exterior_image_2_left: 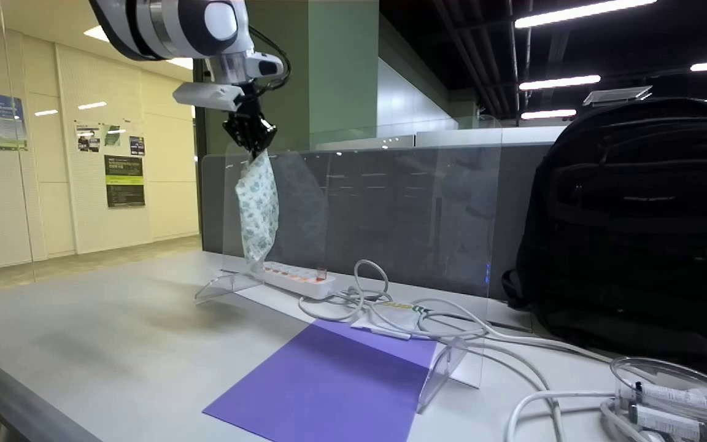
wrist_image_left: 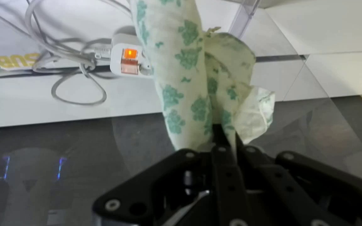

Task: Place the white cloth on top of the glass board

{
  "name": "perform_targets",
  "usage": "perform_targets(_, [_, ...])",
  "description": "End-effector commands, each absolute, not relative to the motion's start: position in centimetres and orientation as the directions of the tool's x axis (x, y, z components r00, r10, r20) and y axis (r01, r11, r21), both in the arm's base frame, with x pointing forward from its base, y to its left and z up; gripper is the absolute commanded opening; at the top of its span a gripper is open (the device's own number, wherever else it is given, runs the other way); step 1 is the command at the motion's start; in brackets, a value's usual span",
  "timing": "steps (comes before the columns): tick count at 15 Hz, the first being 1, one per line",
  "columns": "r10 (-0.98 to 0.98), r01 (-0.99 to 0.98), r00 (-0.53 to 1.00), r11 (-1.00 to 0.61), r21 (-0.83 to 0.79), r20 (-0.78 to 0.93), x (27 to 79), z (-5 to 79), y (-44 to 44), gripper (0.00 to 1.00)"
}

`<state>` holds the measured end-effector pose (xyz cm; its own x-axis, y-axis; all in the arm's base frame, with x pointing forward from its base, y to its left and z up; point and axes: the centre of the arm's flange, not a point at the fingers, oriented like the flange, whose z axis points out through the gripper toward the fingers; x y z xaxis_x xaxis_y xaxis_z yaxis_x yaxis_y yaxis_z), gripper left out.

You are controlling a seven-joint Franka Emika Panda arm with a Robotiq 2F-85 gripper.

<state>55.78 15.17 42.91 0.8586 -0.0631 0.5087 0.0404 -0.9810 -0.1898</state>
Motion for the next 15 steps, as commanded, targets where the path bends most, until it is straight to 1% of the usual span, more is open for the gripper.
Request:
perform_targets(1, [-0.112, 0.01, 0.807, -0.979, -0.202, 0.58, 57.8, 45.3, 16.5, 0.01])
perform_targets(3, [-0.126, 0.0, 0.798, -0.978, -0.209, 0.59, 58.3, 46.5, 16.8, 0.01])
perform_targets(9, [-0.173, -0.05, 0.837, -0.969, -0.242, 0.52, 59.7, 50.6, 17.7, 0.01])
perform_targets(15, [-0.267, -0.102, 0.759, -0.95, -0.296, 0.594, 61.9, 55.2, 17.1, 0.01])
